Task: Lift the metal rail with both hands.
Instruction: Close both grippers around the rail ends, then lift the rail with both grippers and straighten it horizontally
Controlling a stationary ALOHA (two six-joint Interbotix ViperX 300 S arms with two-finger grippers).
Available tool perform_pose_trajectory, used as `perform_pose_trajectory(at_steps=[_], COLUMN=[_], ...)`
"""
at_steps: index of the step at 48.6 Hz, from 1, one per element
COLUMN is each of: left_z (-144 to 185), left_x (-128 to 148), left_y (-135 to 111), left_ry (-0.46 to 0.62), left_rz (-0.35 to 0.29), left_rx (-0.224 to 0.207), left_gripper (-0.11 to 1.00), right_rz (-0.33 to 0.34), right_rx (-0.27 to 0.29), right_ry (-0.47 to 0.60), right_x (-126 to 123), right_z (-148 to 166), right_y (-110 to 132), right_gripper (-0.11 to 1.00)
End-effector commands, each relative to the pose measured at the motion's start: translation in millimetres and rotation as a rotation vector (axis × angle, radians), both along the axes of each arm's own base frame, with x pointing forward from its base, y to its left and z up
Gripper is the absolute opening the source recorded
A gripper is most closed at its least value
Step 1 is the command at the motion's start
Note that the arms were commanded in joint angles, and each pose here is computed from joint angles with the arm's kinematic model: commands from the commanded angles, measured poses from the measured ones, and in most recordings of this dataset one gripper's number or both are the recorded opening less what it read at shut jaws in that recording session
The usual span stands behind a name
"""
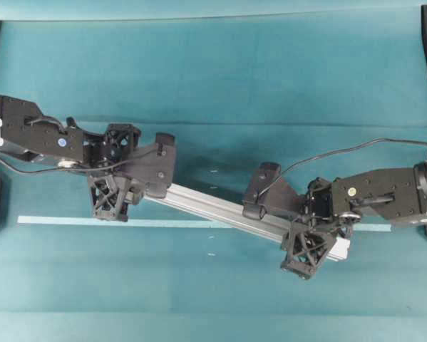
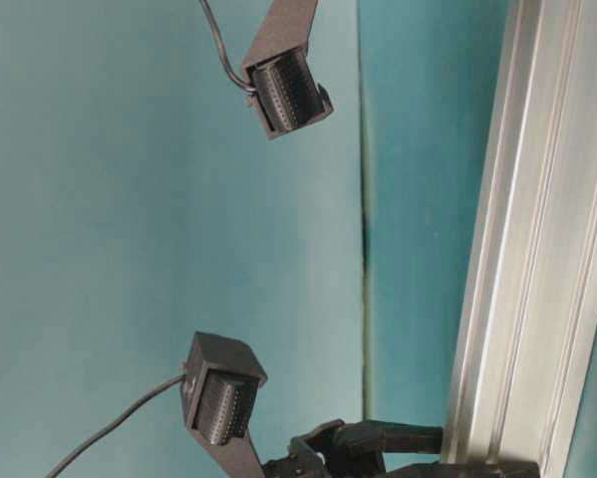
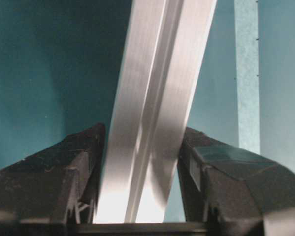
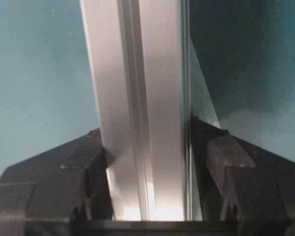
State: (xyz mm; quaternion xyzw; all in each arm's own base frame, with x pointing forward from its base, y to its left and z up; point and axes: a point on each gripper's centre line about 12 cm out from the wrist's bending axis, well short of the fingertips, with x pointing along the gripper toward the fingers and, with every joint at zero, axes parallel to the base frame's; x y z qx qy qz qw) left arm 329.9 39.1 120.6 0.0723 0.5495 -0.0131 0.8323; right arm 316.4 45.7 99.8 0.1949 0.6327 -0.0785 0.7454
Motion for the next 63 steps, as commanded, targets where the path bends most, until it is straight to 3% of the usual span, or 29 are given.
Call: perform_pose_trajectory(at_steps=[1,25,39,63], left_z=[2,18,74,176], left_x=[1,2,-7,-7], left_y=[0,0,-7,-4], left_ry=[-0.013,-0.042,-0.08,-0.074], left_rz=[0.004,0.015,-0.002,0.014], left_rx=[-0.001,-0.004,0.002,0.006], left_gripper=[0.39,0.39,0.39,0.39], right_rz=[-0.015,-0.021,-0.021,0.024], right_rx=[0.008,0.015,0.037,0.065], right_ry=[0.003,-0.012,-0.038,0.04], right_x=[2,5,7,3], right_z=[-1,11,70,187], right_y=[0,-2,-10,-22], right_gripper=[0.46,0.46,0.46,0.46])
